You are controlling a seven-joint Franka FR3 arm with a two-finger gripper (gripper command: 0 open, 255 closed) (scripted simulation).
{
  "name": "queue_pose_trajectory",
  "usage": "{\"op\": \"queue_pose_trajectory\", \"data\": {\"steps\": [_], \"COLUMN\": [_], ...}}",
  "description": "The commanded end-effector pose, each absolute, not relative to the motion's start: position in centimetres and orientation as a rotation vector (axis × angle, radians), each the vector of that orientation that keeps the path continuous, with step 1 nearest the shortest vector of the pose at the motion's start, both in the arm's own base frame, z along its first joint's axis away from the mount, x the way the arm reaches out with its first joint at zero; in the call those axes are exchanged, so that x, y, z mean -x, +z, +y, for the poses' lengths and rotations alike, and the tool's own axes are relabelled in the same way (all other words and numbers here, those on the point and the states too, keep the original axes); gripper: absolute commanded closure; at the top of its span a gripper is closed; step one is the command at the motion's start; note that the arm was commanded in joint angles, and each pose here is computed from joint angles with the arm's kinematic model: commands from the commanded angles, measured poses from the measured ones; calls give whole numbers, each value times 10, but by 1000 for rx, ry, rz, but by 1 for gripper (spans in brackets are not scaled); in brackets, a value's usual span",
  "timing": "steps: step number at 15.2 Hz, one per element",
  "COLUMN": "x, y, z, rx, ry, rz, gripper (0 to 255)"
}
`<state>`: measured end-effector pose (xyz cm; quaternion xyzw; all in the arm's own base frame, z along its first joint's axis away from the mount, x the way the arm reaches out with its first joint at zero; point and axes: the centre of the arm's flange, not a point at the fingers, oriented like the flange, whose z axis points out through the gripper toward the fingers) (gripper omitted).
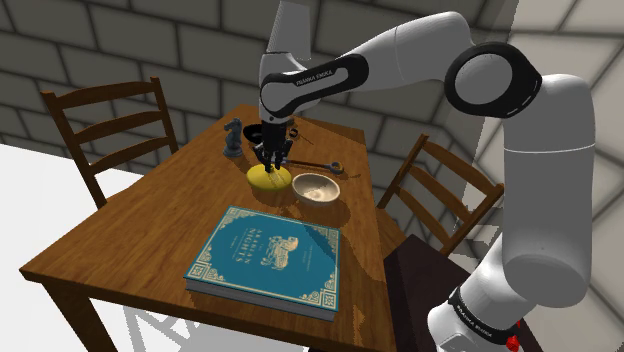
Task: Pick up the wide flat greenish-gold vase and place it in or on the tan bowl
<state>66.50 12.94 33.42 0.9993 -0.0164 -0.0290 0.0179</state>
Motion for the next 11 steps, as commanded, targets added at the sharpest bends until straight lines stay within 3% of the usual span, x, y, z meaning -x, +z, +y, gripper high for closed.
{"op": "queue_pose_trajectory", "data": {"steps": [1, 11], "x": [-665, -665], "y": [334, 387], "z": [129, 129], "rx": [-3104, -3104], "ry": [-91, -91], "rz": [-51, -51], "gripper": [255, 255]}}
